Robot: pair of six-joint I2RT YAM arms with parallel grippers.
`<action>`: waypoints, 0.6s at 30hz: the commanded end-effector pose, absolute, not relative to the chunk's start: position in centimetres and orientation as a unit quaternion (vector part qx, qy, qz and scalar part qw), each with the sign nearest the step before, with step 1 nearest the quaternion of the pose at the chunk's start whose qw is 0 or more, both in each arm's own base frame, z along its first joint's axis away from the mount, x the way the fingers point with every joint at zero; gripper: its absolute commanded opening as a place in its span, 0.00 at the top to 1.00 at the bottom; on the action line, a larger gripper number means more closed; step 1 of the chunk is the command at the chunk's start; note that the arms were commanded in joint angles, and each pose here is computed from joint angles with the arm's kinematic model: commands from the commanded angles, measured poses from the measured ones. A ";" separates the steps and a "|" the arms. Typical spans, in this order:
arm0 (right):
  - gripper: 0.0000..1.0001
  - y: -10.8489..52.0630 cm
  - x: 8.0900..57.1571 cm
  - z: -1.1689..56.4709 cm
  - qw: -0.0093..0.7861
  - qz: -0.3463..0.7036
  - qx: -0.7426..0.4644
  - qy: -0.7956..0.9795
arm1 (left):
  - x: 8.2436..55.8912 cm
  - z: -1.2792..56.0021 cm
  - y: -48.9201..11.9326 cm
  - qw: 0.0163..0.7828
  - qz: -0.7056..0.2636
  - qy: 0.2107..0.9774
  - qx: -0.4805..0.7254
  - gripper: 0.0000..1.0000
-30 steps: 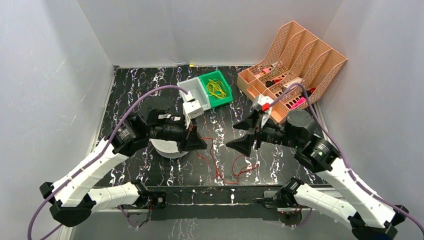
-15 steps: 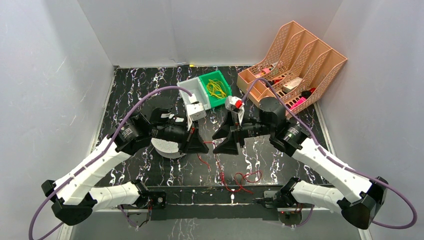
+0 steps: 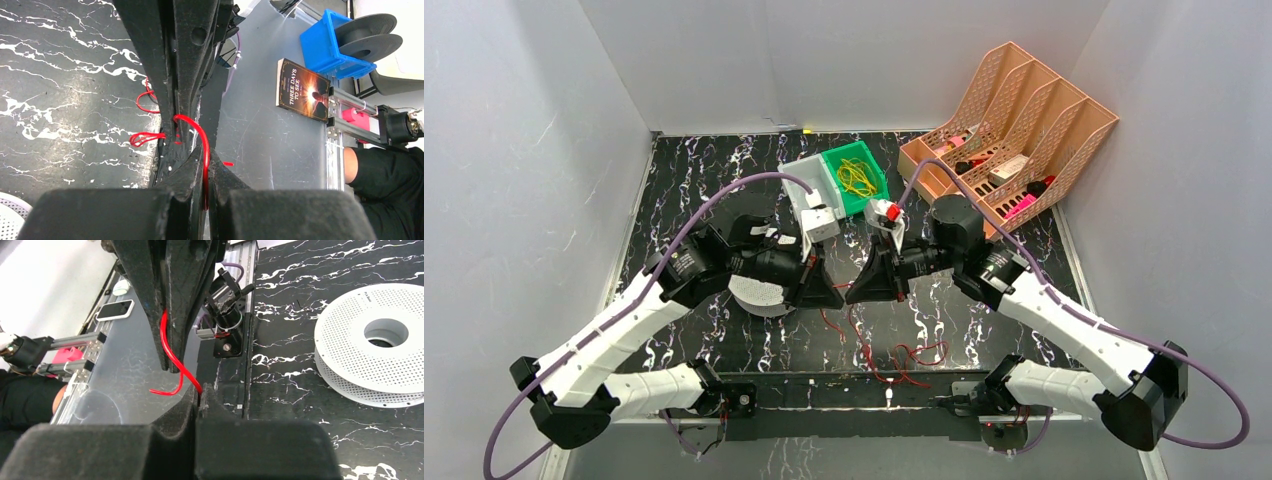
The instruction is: Wrap the cables
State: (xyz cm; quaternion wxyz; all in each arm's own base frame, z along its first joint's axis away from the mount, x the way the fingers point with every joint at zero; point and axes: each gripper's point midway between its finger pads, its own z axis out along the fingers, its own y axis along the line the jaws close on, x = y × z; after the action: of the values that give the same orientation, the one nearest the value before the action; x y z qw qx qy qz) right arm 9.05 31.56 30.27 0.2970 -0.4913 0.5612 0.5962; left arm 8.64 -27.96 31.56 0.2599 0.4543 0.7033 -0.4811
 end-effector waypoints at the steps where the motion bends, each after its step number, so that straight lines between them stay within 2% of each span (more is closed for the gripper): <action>1: 1.00 31.0 8.6 32.3 0.341 0.598 -0.499 0.527 | 8.9 30.9 -28.1 0.259 -0.477 0.708 0.453 0.93; 2: 1.00 30.9 8.7 32.4 0.350 0.595 -0.494 0.529 | 9.4 30.6 -27.9 0.269 -0.465 0.715 0.447 0.83; 5: 1.00 30.4 9.5 32.4 0.376 0.577 -0.470 0.552 | 11.2 30.6 -27.4 0.312 -0.430 0.732 0.426 0.61; 10: 1.00 29.6 11.7 31.5 0.398 0.530 -0.415 0.624 | 14.1 32.0 -25.6 0.403 -0.372 0.746 0.377 0.29; 15: 1.00 28.2 14.4 30.6 0.429 0.469 -0.354 0.686 | 15.6 33.5 -24.0 0.461 -0.339 0.745 0.342 0.10; 18: 1.00 27.0 16.4 30.0 0.444 0.422 -0.304 0.729 | 16.9 32.7 -22.8 0.477 -0.299 0.763 0.318 0.05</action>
State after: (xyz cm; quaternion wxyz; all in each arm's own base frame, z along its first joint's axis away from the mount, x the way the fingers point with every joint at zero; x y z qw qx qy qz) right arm 13.14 28.86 28.73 0.3912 -0.3811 0.6800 0.4892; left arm 14.54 -24.50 32.85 0.4329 0.3606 0.7454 -0.3563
